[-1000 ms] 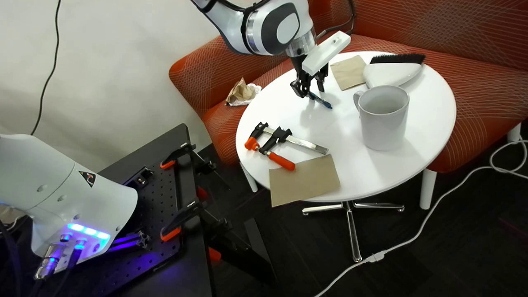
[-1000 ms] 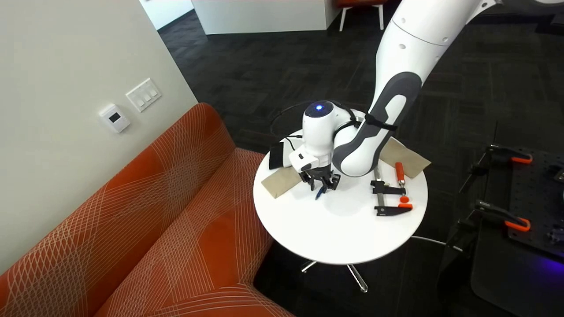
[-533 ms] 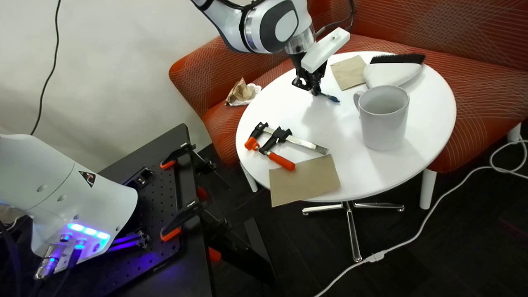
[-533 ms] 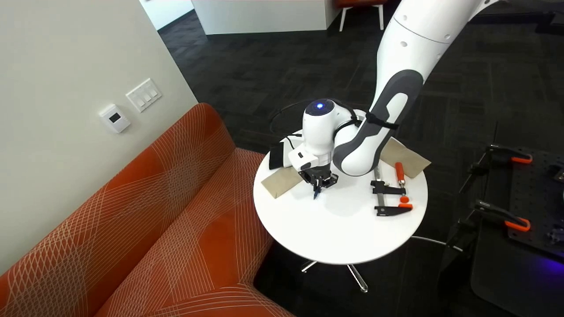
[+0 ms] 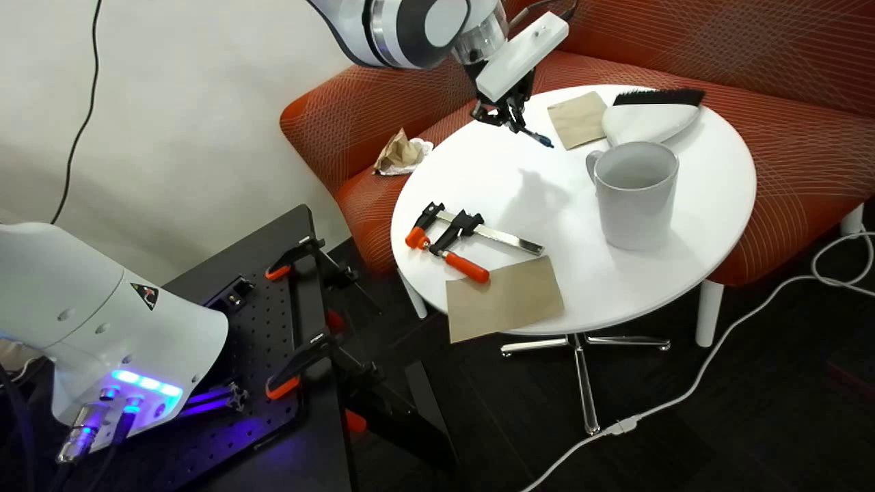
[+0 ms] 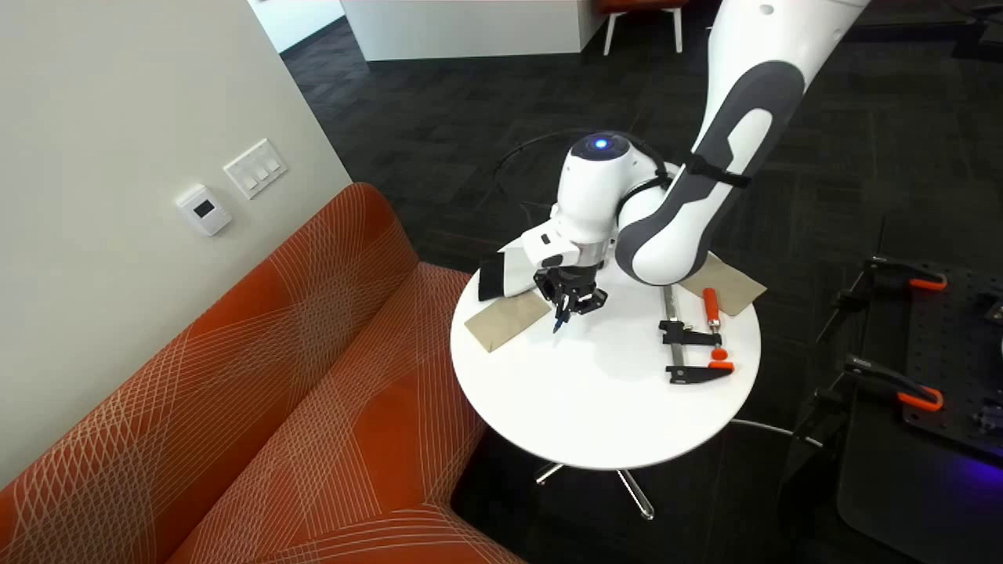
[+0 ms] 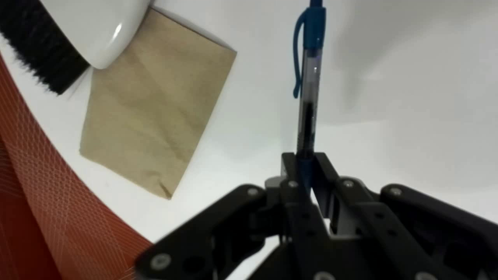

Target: Take the pen from the table and put it in the white cup

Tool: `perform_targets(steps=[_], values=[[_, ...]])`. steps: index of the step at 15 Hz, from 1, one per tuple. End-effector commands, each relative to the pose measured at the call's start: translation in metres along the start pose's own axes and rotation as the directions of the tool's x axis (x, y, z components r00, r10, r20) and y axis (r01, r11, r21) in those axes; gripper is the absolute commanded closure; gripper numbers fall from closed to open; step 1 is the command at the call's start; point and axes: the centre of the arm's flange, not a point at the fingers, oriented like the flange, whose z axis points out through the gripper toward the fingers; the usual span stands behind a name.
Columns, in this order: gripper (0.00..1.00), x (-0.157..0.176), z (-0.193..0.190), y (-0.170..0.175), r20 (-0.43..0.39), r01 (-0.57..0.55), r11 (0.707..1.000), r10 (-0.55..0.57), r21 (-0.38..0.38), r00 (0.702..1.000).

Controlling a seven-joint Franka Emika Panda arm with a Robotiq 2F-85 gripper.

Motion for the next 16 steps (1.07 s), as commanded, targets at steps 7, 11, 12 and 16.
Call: perform_targets(steps=[7, 11, 12, 16], values=[[0.97, -0.017, -0.125, -0.043, -0.17, -0.208, 0.964, 0.18, -0.165, 0.969], [0.97, -0.016, -0.163, -0.041, -0.266, -0.398, 0.892, 0.339, -0.213, 0.902], [0.97, -0.016, -0.173, -0.038, -0.282, -0.438, 0.874, 0.375, -0.211, 0.883], [0.97, -0.013, -0.205, -0.026, -0.284, -0.562, 0.803, 0.502, -0.199, 0.817]])
